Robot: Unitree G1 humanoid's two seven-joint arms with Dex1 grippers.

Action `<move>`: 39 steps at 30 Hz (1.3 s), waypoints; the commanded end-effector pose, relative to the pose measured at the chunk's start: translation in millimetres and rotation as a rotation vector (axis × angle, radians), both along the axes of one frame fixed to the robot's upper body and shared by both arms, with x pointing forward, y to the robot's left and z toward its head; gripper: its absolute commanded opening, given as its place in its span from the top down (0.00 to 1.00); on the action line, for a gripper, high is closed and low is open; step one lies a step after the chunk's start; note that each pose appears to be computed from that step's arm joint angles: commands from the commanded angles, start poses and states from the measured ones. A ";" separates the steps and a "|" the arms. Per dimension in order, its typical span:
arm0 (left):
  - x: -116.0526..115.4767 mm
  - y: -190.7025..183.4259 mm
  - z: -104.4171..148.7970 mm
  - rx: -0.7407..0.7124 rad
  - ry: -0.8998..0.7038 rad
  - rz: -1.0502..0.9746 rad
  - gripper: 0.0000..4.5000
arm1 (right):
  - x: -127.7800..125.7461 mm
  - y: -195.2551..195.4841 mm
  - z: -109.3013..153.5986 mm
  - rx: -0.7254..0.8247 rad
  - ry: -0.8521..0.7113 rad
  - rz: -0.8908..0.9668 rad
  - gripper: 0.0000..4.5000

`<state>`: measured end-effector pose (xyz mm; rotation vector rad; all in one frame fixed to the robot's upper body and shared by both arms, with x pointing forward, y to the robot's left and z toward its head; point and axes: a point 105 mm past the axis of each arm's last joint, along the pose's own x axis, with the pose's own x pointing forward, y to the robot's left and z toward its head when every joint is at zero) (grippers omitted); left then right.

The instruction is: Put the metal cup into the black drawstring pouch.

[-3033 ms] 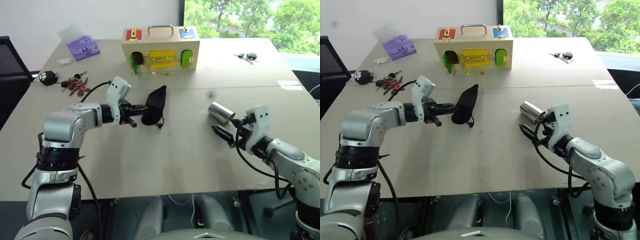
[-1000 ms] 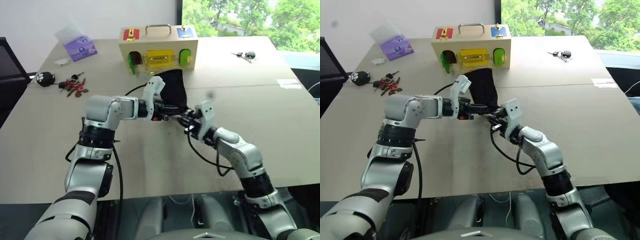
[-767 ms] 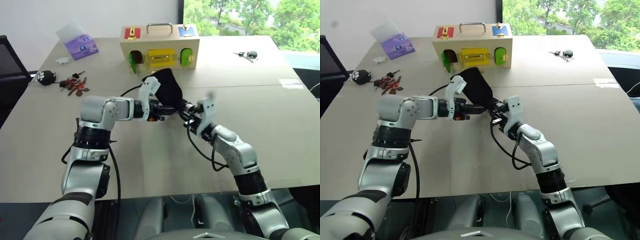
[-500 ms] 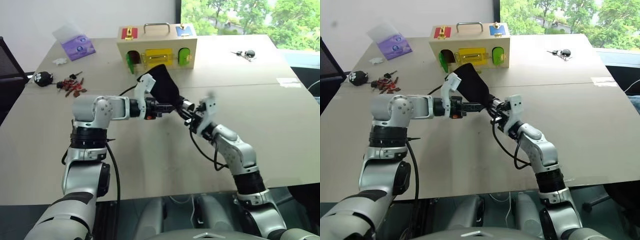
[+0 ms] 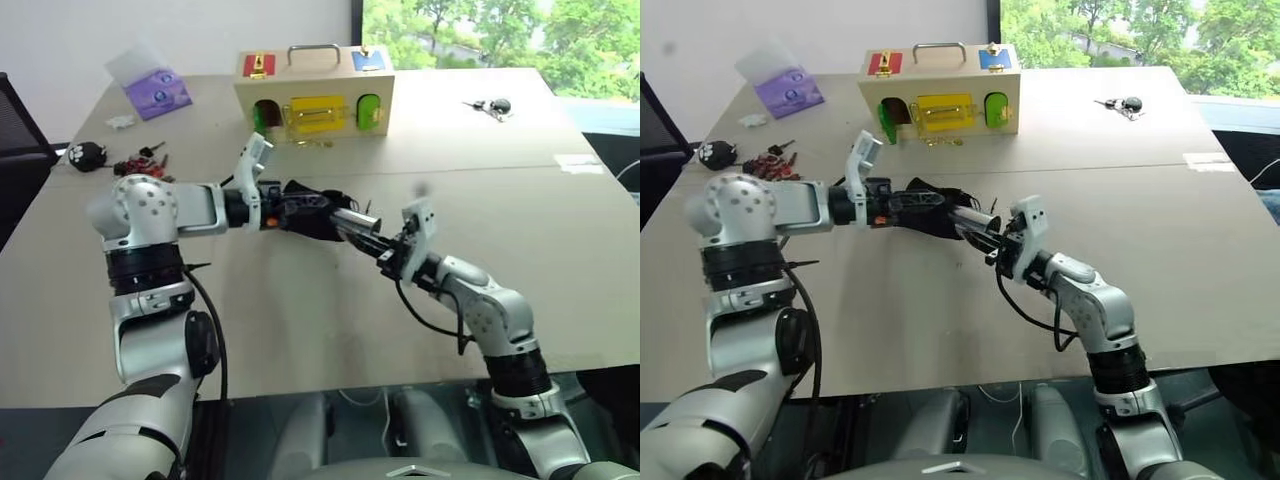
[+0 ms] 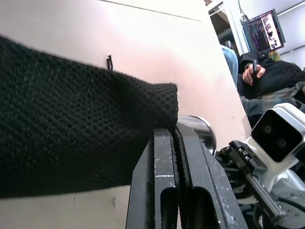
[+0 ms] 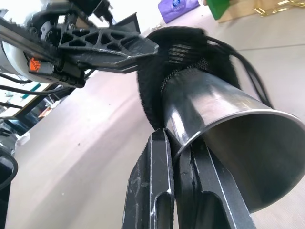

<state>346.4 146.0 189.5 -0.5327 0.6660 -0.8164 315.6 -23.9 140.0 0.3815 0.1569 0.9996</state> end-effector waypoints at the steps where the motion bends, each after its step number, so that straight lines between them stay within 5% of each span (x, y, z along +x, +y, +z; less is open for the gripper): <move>1: -11.0 5.8 0.3 0.025 -0.031 -0.011 1.00 | -11.4 7.9 16.9 0.059 -0.021 0.079 0.98; 14: -25.7 -2.6 -5.7 0.018 -0.035 -0.047 1.00 | 1.2 64.4 -19.4 -0.069 -0.038 0.151 0.98; 21: -33.5 -8.1 -2.2 0.004 -0.050 -0.066 1.00 | 22.4 85.3 -11.8 -0.204 -0.288 0.086 0.98; 32: -44.5 -43.4 17.0 -0.117 -0.144 -0.097 1.00 | 9.5 128.1 5.8 -0.367 -0.706 0.265 0.98; 36: -51.6 -52.3 23.5 -0.137 -0.169 -0.109 1.00 | 22.3 127.2 40.4 -0.086 -0.467 0.200 0.98; 39: -59.4 -56.7 26.9 -0.166 -0.169 -0.120 1.00 | 23.2 128.0 42.8 -0.086 -0.457 0.221 0.98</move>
